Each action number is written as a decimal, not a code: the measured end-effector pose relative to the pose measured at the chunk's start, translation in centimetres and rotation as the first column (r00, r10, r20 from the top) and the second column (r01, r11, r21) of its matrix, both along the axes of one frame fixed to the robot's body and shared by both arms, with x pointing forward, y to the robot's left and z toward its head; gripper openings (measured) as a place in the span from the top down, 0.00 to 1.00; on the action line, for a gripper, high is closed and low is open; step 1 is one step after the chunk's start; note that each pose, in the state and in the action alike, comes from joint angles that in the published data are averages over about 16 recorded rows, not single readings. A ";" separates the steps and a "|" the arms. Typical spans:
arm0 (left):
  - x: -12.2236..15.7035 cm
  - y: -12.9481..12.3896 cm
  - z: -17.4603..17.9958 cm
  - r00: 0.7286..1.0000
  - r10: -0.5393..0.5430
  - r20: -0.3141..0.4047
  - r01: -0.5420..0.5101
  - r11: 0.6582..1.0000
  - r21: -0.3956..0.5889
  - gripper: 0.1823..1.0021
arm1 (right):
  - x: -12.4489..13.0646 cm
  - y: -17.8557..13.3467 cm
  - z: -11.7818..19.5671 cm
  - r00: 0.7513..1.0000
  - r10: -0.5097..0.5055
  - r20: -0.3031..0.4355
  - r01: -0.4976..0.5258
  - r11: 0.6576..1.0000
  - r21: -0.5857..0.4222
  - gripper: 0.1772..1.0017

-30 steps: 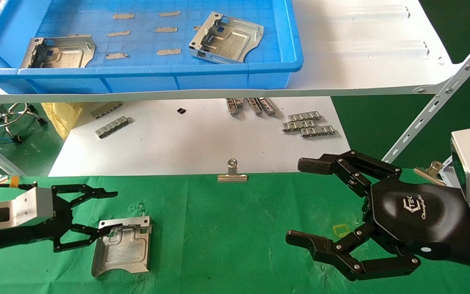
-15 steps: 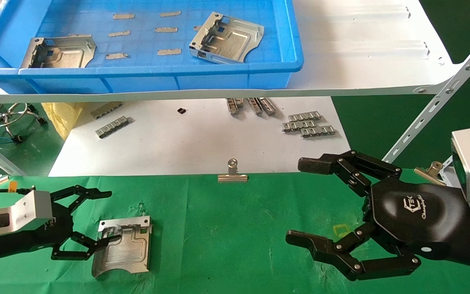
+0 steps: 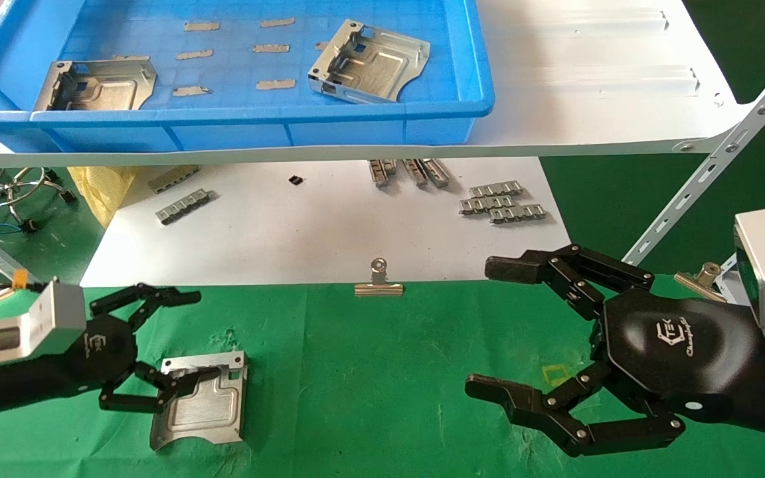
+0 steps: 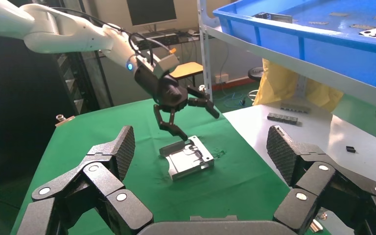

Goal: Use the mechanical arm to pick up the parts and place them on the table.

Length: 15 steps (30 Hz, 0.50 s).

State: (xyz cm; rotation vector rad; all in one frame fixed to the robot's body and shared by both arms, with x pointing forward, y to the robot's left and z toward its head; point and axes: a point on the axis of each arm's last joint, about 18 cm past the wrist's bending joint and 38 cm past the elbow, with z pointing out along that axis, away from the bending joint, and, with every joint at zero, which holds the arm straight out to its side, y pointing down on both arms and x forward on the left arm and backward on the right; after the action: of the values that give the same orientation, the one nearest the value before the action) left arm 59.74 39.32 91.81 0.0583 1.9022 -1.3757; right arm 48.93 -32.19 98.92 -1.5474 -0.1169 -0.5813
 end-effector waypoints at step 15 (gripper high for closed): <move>-2.6 -3.2 2.9 0.993 -0.119 -0.010 0.117 0.988 -0.096 0.00 | 0.0 0.0 0.0 1.000 0.000 0.000 0.000 1.000 0.000 0.00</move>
State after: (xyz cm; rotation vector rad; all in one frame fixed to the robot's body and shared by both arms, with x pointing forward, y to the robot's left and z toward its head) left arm 57.16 36.13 94.76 0.1154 1.8689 -1.5484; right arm 48.93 -32.19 98.92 -1.5474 -0.1169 -0.5813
